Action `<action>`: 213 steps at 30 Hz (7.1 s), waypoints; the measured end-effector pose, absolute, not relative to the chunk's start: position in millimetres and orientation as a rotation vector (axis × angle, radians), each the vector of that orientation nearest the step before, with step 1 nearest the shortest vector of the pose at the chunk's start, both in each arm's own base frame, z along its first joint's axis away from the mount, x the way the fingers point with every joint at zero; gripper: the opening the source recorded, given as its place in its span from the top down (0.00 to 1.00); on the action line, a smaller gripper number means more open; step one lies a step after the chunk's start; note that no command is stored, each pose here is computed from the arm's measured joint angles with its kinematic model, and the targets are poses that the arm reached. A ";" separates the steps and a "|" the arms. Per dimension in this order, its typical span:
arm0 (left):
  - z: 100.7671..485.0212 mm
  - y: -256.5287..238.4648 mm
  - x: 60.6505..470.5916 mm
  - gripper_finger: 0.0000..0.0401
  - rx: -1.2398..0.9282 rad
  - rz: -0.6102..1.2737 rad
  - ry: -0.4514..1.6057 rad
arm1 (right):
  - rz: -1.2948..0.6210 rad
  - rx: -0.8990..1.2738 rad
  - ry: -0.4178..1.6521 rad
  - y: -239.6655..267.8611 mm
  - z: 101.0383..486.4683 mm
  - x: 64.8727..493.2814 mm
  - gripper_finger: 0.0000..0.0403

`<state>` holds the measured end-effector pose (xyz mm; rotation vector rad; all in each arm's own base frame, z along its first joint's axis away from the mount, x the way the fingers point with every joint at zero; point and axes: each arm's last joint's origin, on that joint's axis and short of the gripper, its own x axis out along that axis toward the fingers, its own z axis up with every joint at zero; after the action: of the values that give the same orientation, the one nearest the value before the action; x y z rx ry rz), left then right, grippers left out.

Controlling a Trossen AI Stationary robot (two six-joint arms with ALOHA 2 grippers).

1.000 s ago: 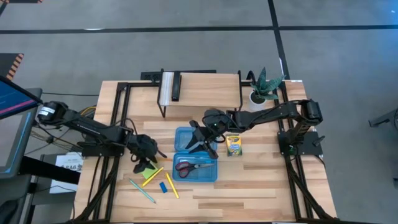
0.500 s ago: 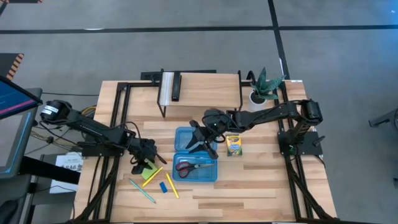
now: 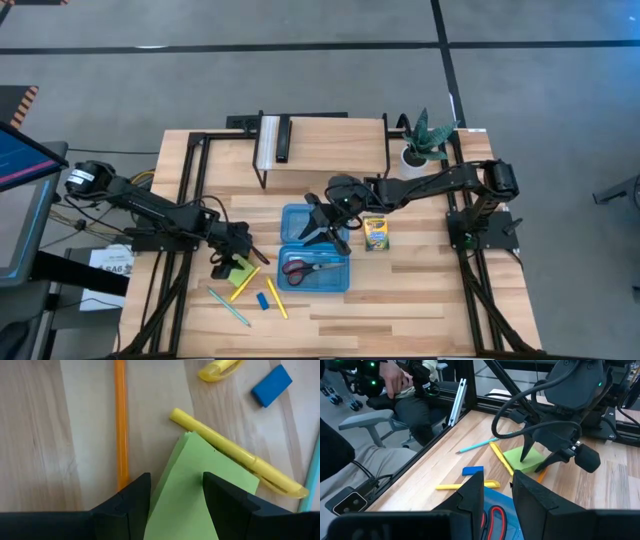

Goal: Pack school essentials
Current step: Put the green sticky notes into the blue supply box, then put the right yellow pen into the blue supply box

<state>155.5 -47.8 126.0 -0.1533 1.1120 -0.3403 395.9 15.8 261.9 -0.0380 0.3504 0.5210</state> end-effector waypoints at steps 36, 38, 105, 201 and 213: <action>196.1 -53.6 180.3 1.00 -0.088 -0.349 1.134 | 0.521 -0.036 0.358 16.0 261.0 395.8 0.70; 209.0 -53.7 183.1 1.00 -0.065 -0.335 1.128 | 0.522 -0.033 0.372 16.0 260.2 395.0 0.70; 219.1 -50.5 176.1 0.77 -0.211 -0.069 0.440 | 0.360 -0.095 0.262 5.3 294.9 309.8 0.70; 180.6 -79.0 147.5 0.79 -0.469 0.006 0.880 | 0.343 -0.071 0.291 9.3 272.3 337.8 0.70; 173.8 -81.9 149.8 0.79 -0.435 0.018 0.917 | 0.343 -0.075 0.289 9.3 272.4 337.9 0.70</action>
<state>149.8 -81.9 173.8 -0.4351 0.9170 0.0176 337.9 9.3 272.4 -0.0755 0.2892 0.3432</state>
